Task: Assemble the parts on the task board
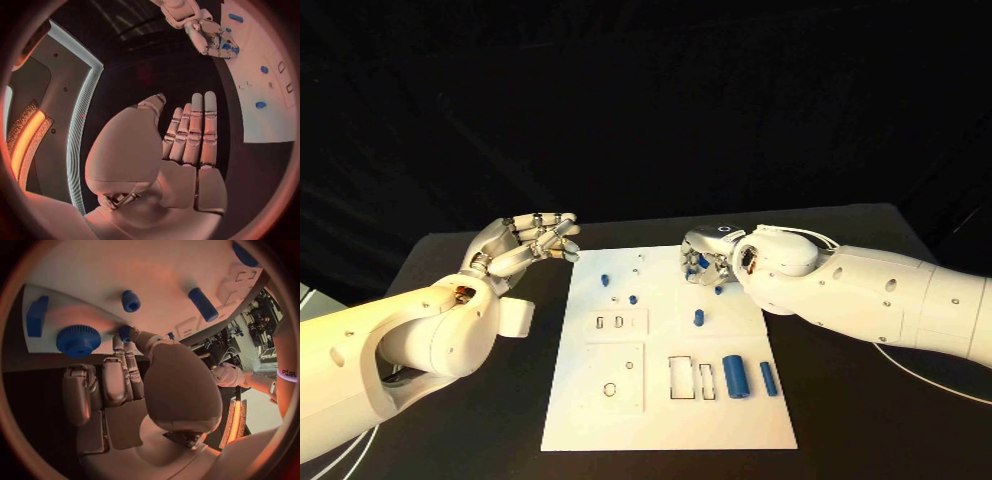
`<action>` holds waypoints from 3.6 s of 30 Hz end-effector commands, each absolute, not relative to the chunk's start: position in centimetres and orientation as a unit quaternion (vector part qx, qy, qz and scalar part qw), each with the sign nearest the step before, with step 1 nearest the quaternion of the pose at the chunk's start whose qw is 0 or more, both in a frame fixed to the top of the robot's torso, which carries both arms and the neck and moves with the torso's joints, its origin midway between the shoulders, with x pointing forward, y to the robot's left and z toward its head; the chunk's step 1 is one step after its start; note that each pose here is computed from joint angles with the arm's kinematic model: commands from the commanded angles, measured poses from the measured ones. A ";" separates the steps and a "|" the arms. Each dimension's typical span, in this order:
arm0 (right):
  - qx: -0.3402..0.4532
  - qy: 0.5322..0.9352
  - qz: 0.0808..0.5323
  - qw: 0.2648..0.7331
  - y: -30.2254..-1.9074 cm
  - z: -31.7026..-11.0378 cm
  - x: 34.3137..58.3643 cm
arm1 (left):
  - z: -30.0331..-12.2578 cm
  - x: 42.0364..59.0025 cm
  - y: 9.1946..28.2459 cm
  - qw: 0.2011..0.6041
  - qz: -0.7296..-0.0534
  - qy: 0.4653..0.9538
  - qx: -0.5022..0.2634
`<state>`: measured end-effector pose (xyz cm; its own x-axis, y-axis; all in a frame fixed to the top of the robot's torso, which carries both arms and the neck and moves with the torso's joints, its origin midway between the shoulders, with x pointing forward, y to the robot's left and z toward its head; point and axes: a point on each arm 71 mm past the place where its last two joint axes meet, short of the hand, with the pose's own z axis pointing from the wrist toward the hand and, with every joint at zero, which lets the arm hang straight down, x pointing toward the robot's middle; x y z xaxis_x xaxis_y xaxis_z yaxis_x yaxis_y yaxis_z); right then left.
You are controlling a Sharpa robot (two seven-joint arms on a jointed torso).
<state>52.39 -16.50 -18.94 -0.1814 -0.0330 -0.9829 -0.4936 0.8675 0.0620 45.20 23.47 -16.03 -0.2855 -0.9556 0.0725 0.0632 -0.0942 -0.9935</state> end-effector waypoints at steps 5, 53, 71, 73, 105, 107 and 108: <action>-0.170 0.701 0.194 0.665 -15.9 -17.7 52.2 | -15.9 45.3 23.3 0.414 -0.613 0.524 -0.422; -0.175 0.671 0.211 0.689 -9.2 -17.8 55.1 | -14.9 45.4 22.2 0.406 -0.625 0.523 -0.412; -0.178 0.678 0.209 0.682 -8.9 -18.2 55.2 | -14.8 45.5 22.2 0.407 -0.625 0.523 -0.412; -0.178 0.679 0.207 0.682 -8.9 -18.3 55.2 | -14.7 45.5 22.2 0.408 -0.625 0.523 -0.412; -0.172 0.683 0.203 0.680 -9.3 -18.7 55.2 | -14.7 45.5 22.2 0.408 -0.626 0.522 -0.411; -0.171 0.682 0.208 0.679 -9.7 -18.7 54.9 | -14.7 45.5 22.2 0.407 -0.626 0.522 -0.412; -0.170 0.682 0.211 0.680 -9.9 -18.6 54.6 | -14.7 45.5 22.2 0.407 -0.627 0.522 -0.412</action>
<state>54.96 -9.85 -18.64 -0.0135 0.0466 -0.9988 -0.5045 0.8621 0.0471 45.57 22.45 -14.91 -0.3130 -0.9463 0.0809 0.0752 -0.1096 -0.9911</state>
